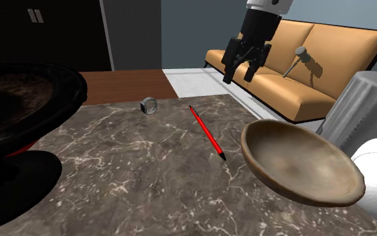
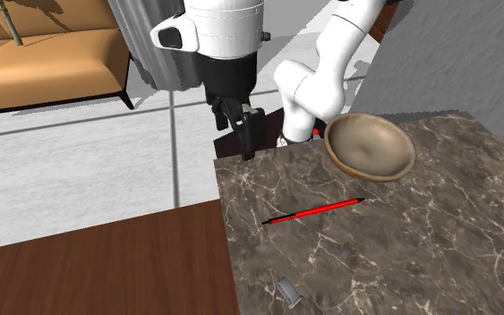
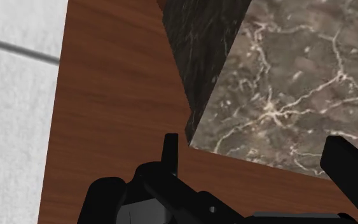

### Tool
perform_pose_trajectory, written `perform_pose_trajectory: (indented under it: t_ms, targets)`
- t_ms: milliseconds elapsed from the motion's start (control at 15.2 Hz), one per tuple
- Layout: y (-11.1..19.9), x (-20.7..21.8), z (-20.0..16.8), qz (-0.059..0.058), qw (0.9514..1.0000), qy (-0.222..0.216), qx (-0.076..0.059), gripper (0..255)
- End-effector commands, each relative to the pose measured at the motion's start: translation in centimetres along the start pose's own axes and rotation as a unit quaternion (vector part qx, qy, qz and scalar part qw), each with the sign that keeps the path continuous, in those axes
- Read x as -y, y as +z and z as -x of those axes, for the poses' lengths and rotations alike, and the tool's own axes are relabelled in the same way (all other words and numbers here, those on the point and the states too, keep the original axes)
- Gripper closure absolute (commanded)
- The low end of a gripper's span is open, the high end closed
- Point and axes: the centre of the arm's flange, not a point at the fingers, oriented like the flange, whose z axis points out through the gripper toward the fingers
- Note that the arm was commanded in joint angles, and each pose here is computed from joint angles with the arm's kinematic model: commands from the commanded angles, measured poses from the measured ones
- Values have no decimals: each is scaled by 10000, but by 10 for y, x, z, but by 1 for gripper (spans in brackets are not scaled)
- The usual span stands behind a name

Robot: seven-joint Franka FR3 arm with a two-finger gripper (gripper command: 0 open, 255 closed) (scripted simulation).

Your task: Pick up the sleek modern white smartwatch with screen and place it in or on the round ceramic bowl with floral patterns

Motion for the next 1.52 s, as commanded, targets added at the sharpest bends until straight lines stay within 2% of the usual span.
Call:
perform_pose_trajectory:
  t_ms: [0, 1056, 1452]
  targets:
    - [3, 24, -6, -12, 10000, 37, 21, 0]
    - [27, 226, -57, -80, 9994, 285, 177, 0]
    - [53, 227, -56, -80, 9994, 285, 178, 0]
